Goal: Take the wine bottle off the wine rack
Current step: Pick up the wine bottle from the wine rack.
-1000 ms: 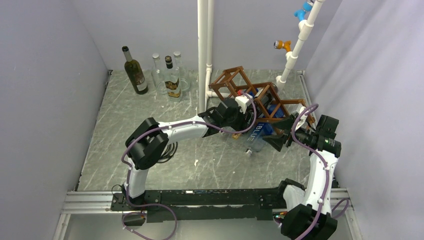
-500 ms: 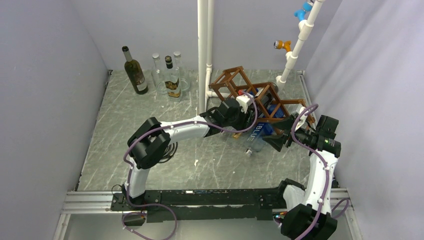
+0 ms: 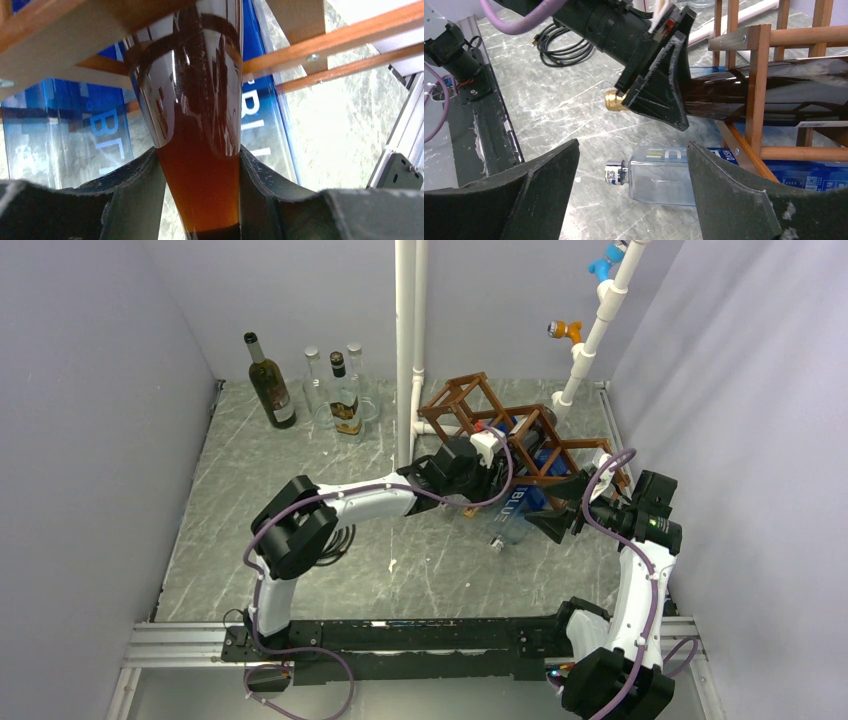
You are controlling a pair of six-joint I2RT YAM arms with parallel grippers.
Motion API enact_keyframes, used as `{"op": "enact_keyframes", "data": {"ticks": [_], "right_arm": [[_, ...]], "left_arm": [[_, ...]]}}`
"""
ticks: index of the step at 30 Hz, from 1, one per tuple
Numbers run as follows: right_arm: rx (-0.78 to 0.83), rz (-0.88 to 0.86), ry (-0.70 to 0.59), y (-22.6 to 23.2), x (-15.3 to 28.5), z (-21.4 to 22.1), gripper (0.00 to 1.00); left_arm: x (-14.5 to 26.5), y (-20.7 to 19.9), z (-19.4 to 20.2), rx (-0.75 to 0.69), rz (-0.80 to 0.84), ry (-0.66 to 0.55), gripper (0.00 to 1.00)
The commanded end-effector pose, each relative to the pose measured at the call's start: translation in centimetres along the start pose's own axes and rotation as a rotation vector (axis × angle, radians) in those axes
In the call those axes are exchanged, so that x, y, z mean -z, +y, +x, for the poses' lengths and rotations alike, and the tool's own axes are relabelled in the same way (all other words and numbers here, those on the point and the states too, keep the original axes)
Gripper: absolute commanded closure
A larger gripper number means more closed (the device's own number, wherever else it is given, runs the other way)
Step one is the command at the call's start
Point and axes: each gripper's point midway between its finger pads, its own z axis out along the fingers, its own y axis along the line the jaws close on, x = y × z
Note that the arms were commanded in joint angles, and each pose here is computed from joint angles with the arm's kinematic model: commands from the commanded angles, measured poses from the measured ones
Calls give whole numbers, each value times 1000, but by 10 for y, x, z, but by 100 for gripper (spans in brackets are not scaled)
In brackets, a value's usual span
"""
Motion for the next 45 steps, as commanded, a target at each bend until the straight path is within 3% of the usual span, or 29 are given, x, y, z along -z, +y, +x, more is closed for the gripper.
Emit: {"op": "enact_keyframes", "data": {"ticks": [1, 25, 45], "right_arm": [[52, -10, -21, -2, 0, -4, 19], [52, -11, -20, -2, -1, -1, 18], [50, -4, -20, -3, 0, 1, 17]], "left_arm": [[35, -24, -35, -86, 86, -87, 100], [104, -28, -34, -166, 95, -195, 100], [139, -36, -20, -139, 145, -232, 100]]}}
